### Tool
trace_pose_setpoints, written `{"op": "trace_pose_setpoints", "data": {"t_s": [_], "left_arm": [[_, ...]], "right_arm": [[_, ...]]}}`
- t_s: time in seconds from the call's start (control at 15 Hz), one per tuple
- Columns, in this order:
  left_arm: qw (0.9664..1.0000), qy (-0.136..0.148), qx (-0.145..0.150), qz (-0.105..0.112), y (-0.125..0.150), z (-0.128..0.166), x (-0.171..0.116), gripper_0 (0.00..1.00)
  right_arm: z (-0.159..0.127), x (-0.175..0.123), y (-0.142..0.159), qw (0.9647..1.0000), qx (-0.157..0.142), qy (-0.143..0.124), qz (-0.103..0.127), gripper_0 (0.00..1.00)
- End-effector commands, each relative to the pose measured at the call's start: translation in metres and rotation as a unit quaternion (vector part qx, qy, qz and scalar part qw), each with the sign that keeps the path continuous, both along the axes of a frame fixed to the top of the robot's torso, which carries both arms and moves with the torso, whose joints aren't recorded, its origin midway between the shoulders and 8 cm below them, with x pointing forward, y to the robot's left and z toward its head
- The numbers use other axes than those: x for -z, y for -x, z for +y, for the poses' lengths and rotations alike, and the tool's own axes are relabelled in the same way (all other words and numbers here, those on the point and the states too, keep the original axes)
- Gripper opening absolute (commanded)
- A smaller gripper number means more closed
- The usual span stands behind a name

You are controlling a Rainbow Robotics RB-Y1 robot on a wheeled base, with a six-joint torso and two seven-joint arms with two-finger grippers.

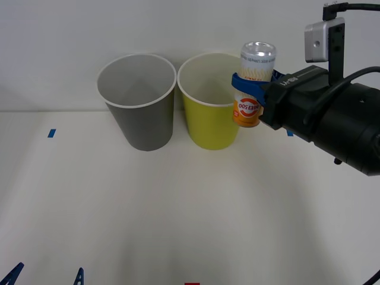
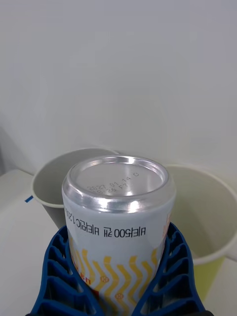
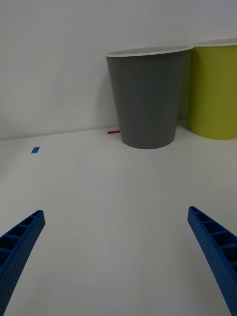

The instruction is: Put cans in the gray bin and PET bottles in the light green bin.

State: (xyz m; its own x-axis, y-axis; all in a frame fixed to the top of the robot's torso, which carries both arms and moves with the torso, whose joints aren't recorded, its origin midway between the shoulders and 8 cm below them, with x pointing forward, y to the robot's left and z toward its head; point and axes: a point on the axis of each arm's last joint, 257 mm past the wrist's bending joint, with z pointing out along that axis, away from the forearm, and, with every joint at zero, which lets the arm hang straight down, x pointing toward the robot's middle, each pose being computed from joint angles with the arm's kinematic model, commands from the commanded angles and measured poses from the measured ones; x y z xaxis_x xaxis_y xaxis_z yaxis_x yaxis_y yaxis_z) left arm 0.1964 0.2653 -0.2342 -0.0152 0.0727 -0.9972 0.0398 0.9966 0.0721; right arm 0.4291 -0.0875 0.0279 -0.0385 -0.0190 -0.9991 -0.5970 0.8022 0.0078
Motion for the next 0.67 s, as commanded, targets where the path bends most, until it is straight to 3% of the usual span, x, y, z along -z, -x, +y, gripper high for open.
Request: {"op": "trace_pose_setpoints", "data": {"t_s": [0.07,0.4,0.67], "left_arm": [[1.0000,0.000,0.000,0.000,0.000,0.000,0.000,1.00],[1.0000,0.000,0.000,0.000,0.000,0.000,0.000,1.00],[1.0000,0.000,0.000,0.000,0.000,0.000,0.000,1.00]], "right_arm": [[0.027,-0.015,-0.017,0.9990,-0.035,-0.028,-0.007,0.00],[0.058,-0.046,-0.052,0.9971,-0.071,-0.020,-0.019,0.00],[0.080,-0.047,-0.078,0.9963,-0.082,-0.018,-0.021,0.00]]}}
